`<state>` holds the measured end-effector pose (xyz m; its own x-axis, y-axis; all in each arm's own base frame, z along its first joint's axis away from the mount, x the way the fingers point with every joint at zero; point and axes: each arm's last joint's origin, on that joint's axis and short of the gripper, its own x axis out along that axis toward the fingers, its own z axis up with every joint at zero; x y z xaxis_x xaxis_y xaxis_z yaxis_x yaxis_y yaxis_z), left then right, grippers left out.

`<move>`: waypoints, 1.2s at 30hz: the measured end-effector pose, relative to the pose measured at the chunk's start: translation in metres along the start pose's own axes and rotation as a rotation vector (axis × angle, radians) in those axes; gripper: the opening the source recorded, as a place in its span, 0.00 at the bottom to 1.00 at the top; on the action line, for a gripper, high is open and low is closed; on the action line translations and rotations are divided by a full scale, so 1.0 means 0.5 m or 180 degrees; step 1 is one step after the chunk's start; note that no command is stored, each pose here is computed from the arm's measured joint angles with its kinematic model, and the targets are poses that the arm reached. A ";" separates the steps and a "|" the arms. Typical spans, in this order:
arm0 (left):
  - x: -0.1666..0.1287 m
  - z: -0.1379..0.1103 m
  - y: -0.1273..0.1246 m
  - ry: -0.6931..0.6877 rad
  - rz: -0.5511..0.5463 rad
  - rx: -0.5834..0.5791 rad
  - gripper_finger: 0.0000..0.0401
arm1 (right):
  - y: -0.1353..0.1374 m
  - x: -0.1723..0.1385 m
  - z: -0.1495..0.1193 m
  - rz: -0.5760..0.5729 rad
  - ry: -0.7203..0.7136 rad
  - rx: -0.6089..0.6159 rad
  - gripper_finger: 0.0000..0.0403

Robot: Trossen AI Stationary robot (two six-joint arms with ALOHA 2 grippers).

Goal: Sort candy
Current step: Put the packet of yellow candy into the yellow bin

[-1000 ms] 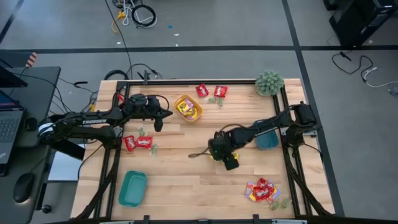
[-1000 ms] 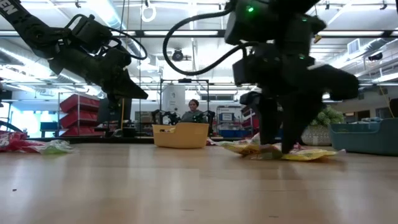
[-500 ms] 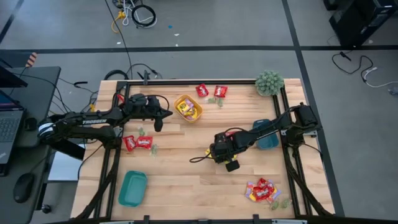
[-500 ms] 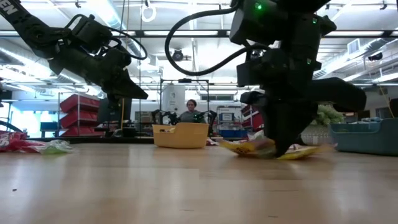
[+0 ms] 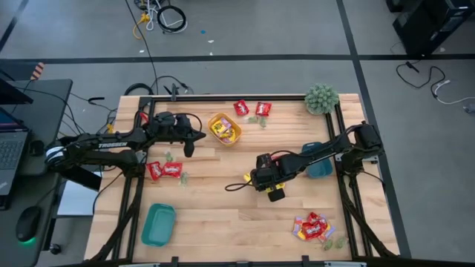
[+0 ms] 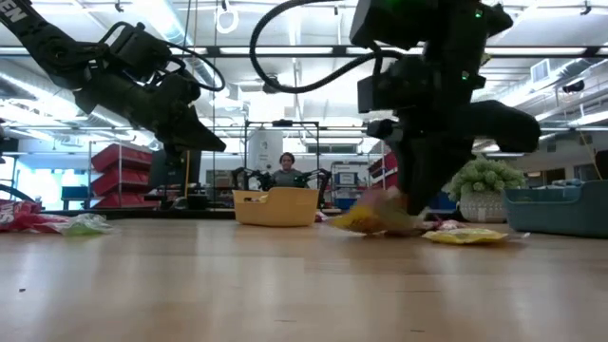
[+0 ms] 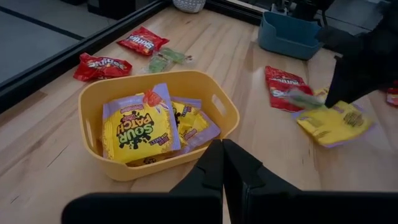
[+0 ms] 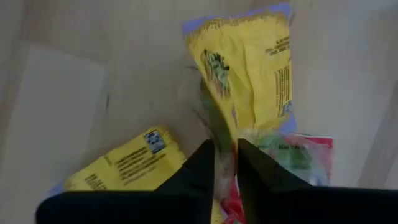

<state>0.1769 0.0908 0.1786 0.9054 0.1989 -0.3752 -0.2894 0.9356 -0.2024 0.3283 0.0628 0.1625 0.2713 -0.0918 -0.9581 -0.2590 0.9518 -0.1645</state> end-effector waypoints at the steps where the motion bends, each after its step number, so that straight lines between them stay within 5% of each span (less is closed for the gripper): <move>1: 0.000 0.000 0.000 0.0005 -0.0020 -0.0001 0.00 | -0.001 -0.002 0.001 -0.0003 -0.0008 0.0016 0.17; 12: 0.000 -0.001 -0.002 0.0017 -0.0062 0.0000 0.00 | -0.017 -0.003 0.013 -0.0042 -0.0222 0.0112 0.45; 22: 0.000 -0.001 -0.002 0.0017 -0.0062 0.0001 0.00 | -0.088 -0.002 0.042 0.0084 -0.0905 0.0456 0.40; 36: 0.000 -0.001 -0.002 0.0021 -0.0060 0.0050 0.00 | -0.154 0.037 -0.009 0.0338 -0.0867 0.0919 0.40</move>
<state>0.1770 0.0900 0.1782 0.9085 0.1792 -0.3774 -0.2673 0.9436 -0.1954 0.3491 -0.0135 0.1565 0.5027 0.0552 -0.8627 -0.0383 0.9984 0.0416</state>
